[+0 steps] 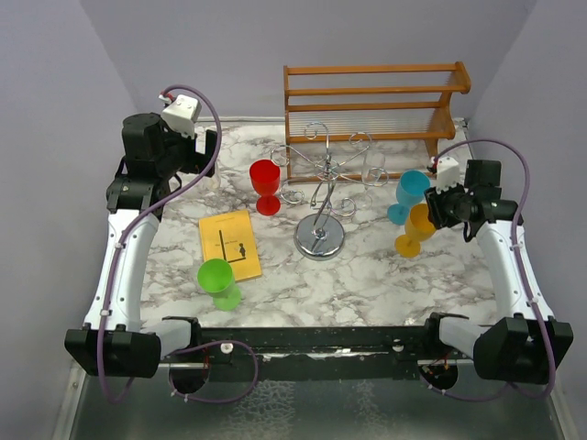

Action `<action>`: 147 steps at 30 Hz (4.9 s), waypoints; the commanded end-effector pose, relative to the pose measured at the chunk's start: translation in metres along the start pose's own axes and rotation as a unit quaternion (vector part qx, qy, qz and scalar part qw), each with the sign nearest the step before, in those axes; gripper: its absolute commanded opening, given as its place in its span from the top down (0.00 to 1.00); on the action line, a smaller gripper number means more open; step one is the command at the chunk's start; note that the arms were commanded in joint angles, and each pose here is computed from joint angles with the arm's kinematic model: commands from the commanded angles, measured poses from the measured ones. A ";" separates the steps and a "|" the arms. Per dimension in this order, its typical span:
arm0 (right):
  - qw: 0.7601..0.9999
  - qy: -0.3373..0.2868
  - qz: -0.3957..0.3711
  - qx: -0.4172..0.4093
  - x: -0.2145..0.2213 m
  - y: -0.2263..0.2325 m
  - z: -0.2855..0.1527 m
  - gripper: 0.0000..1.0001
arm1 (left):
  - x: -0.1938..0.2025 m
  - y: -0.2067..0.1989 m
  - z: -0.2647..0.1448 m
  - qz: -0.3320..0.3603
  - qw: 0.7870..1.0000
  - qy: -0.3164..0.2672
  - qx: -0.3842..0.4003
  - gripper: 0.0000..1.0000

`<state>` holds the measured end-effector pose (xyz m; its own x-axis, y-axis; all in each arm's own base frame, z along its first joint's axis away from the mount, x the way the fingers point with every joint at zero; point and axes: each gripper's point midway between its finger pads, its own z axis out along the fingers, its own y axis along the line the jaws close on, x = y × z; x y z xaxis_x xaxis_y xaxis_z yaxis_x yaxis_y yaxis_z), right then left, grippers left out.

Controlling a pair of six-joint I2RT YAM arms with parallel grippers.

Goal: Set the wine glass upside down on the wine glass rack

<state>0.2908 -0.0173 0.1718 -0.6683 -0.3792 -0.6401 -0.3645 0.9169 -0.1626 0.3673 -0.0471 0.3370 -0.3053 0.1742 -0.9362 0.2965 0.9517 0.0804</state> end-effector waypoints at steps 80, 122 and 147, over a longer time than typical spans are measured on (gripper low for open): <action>0.829 -0.500 -0.053 -0.244 -0.388 0.104 -0.201 0.99 | -0.193 -0.174 0.026 -0.188 0.893 -0.132 0.388 0.28; 0.846 -0.499 -0.084 -0.167 -0.357 0.089 -0.218 0.00 | -0.223 -0.073 0.012 -0.150 0.942 -0.216 0.208 1.00; 0.890 -0.428 -0.154 -0.022 -0.294 0.054 -0.197 0.01 | -0.212 -0.010 0.006 0.439 0.872 -0.127 -0.173 1.00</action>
<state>0.3431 0.1308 0.5085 0.2234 -0.3061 -0.9254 -0.5269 0.7608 -0.3789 0.4404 -0.0948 0.5314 0.1602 0.6339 -0.7567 0.0795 0.7558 0.6500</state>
